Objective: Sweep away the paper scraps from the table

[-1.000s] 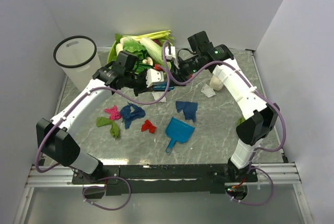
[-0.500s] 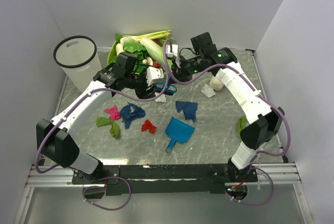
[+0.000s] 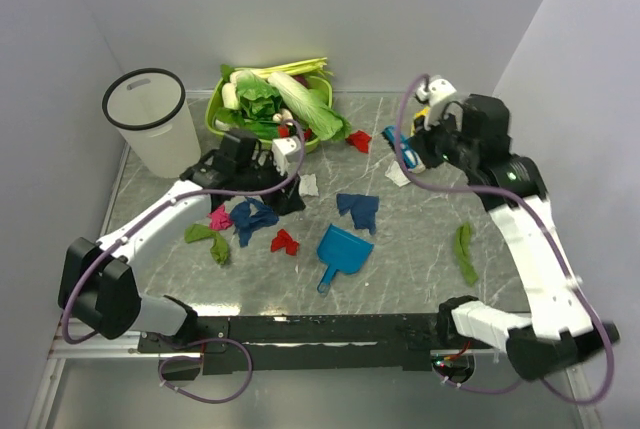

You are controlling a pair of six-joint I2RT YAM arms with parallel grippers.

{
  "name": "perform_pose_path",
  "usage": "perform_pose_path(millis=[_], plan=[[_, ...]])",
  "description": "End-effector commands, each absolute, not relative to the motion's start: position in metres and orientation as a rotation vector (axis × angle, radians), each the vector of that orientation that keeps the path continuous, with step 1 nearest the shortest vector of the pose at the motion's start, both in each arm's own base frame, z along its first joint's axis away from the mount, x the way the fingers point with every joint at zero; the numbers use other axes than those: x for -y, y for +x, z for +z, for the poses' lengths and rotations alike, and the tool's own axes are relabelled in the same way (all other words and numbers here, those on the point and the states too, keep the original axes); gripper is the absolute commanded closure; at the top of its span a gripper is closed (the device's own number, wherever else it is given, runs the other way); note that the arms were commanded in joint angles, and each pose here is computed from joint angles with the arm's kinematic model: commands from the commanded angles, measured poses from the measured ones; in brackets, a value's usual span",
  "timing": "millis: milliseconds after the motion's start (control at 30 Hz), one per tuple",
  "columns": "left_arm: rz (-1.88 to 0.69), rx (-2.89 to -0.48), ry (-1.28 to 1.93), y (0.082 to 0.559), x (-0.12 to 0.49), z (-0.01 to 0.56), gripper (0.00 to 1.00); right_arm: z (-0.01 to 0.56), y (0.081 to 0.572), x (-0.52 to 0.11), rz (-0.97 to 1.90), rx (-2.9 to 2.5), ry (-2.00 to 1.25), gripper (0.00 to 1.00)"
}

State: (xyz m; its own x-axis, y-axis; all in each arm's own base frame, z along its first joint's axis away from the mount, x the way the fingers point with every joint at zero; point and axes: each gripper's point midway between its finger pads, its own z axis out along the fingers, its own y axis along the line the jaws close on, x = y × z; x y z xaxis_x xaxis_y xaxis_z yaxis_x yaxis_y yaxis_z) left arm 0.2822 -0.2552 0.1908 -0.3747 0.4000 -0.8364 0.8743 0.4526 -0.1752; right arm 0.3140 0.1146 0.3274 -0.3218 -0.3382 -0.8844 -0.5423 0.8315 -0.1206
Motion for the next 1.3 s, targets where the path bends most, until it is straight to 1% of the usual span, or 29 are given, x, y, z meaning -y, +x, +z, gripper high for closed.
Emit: perform_pose_path(millis=[0,33,67,100,133,167,200,267,300,333,400,567,667,800,900,967,1000,1100,1167,1267], plan=[[-0.943,-2.028,0.996,0.26,0.288,0.175,0.25,0.329,0.283,-0.087,0.137,-1.977,-0.558,1.0],[-0.963,-2.058,0.992,0.252,0.298,0.17,0.28,0.325,0.28,-0.084,0.128,-1.984,-0.562,1.0],[-0.967,-2.103,0.959,0.252,0.302,0.164,0.31,0.316,0.278,-0.078,0.1,-2.006,-0.55,1.0],[-0.939,-2.167,0.92,0.256,0.304,0.148,0.35,0.319,0.273,-0.075,0.088,-1.99,-0.529,1.0],[-0.921,-2.198,0.87,0.26,0.309,0.143,0.35,0.324,0.271,-0.072,0.081,-1.96,-0.511,1.0],[-0.929,-2.256,0.756,0.265,0.312,0.141,0.33,0.33,0.267,-0.078,0.118,-1.928,-0.526,1.0],[-0.866,-2.309,0.708,0.273,0.311,0.124,0.32,0.343,0.257,-0.078,0.132,-1.872,-0.521,1.0],[-0.799,-2.331,0.792,0.271,0.317,0.111,0.35,0.349,0.245,-0.085,0.164,-1.819,-0.602,1.0],[-0.758,-2.382,0.821,0.272,0.318,0.092,0.36,0.35,0.237,-0.092,0.206,-1.793,-0.648,1.0],[-0.723,-2.387,0.816,0.279,0.32,0.089,0.38,0.349,0.235,-0.092,0.209,-1.799,-0.648,1.0],[-0.68,-2.421,0.789,0.286,0.32,0.074,0.37,0.34,0.237,-0.088,0.193,-1.823,-0.621,1.0],[-0.708,-2.456,0.816,0.282,0.33,0.058,0.38,0.332,0.234,-0.081,0.173,-1.822,-0.579,1.0],[-0.706,-2.496,0.821,0.278,0.329,0.044,0.42,0.331,0.238,-0.077,0.16,-1.819,-0.558,1.0],[-0.721,-2.485,0.859,0.277,0.332,0.043,0.51,0.329,0.246,-0.071,0.138,-1.83,-0.528,1.0],[-0.705,-2.468,0.86,0.285,0.335,0.045,0.53,0.324,0.25,-0.071,0.134,-1.833,-0.533,1.0],[-0.704,-2.438,0.885,0.287,0.337,0.051,0.6,0.32,0.252,-0.072,0.141,-1.839,-0.538,1.0],[-0.687,-2.419,0.915,0.288,0.339,0.053,0.64,0.32,0.253,-0.073,0.144,-1.836,-0.542,1.0],[-0.569,-2.446,0.936,0.291,0.332,0.043,0.69,0.317,0.255,-0.074,0.141,-1.831,-0.557,1.0],[-0.556,-2.505,0.96,0.285,0.328,0.034,0.7,0.319,0.259,-0.07,0.107,-1.809,-0.552,1.0],[-0.573,-2.512,1.001,0.284,0.332,0.037,0.68,0.317,0.265,-0.064,0.065,-1.798,-0.539,1.0]])
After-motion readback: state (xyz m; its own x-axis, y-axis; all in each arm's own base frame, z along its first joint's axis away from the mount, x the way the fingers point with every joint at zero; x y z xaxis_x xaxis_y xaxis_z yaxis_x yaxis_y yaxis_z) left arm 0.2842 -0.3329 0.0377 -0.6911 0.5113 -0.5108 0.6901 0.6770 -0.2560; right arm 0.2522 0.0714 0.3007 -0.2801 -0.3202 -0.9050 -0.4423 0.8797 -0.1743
